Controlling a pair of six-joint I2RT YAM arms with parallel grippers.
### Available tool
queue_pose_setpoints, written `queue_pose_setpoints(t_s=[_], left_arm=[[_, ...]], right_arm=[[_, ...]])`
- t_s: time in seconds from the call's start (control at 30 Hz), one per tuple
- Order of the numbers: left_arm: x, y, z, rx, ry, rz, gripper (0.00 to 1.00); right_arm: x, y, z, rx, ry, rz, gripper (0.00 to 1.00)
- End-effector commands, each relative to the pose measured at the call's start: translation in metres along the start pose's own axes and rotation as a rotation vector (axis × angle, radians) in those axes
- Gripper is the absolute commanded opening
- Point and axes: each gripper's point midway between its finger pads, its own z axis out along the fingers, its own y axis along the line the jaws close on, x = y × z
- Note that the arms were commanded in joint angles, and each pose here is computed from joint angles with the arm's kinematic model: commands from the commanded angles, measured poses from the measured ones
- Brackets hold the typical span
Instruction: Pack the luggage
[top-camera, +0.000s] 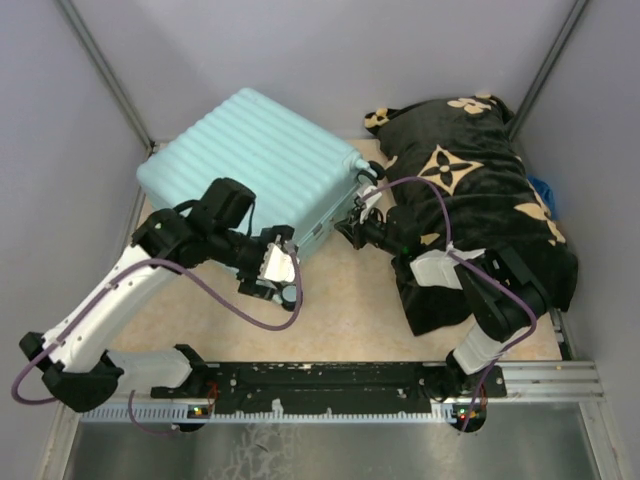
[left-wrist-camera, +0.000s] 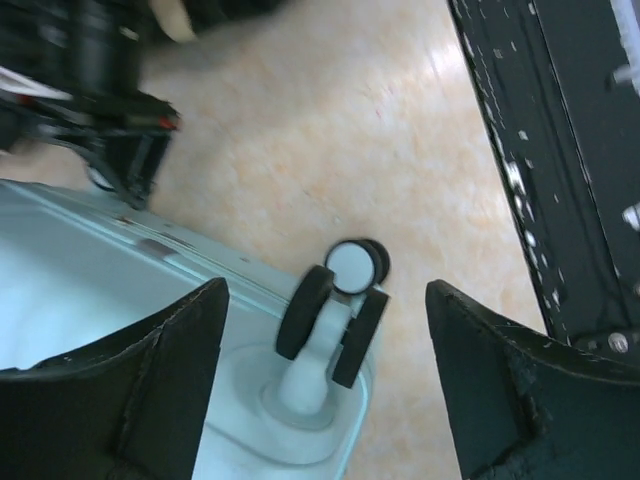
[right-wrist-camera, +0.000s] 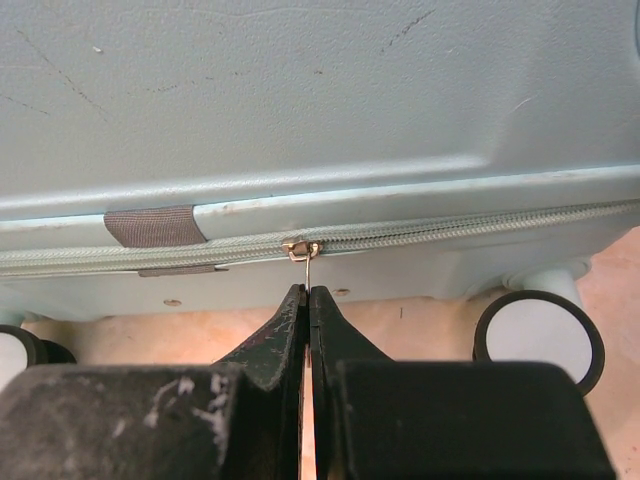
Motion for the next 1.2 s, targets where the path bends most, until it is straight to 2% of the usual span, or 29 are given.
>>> queue_pose_setpoints(t_s=[0.0, 0.2, 0.4, 0.63, 0.73, 0.9, 1.17], left_arm=[[-0.049, 0.031, -0.023, -0.179, -0.186, -0.048, 0.84], [-0.021, 0.116, 0.002, -0.457, -0.070, -0.160, 0.72], [0.015, 0.139, 0.036, -0.475, 0.121, -0.067, 0.62], [0.038, 0.098, 0.053, -0.352, 0.154, 0.038, 0.57], [0.064, 0.050, 0.064, -0.161, 0.223, 0.115, 0.56], [0.095, 0.015, 0.056, -0.032, 0.338, 0.086, 0.49], [0.106, 0.001, 0.044, 0.053, 0.356, 0.065, 0.43]], right_arm=[[-0.035, -0.003, 0.003, 0.019, -0.110, -0.052, 0.00], [-0.035, -0.009, 0.003, 0.049, -0.111, -0.061, 0.00], [-0.034, -0.021, -0.003, 0.099, -0.110, -0.089, 0.00], [-0.033, -0.045, -0.010, 0.165, -0.120, -0.110, 0.00], [-0.032, -0.052, -0.012, 0.174, -0.122, -0.118, 0.00], [-0.030, -0.069, -0.017, 0.194, -0.116, -0.142, 0.00], [-0.044, -0.106, -0.030, 0.277, -0.162, -0.158, 0.00]])
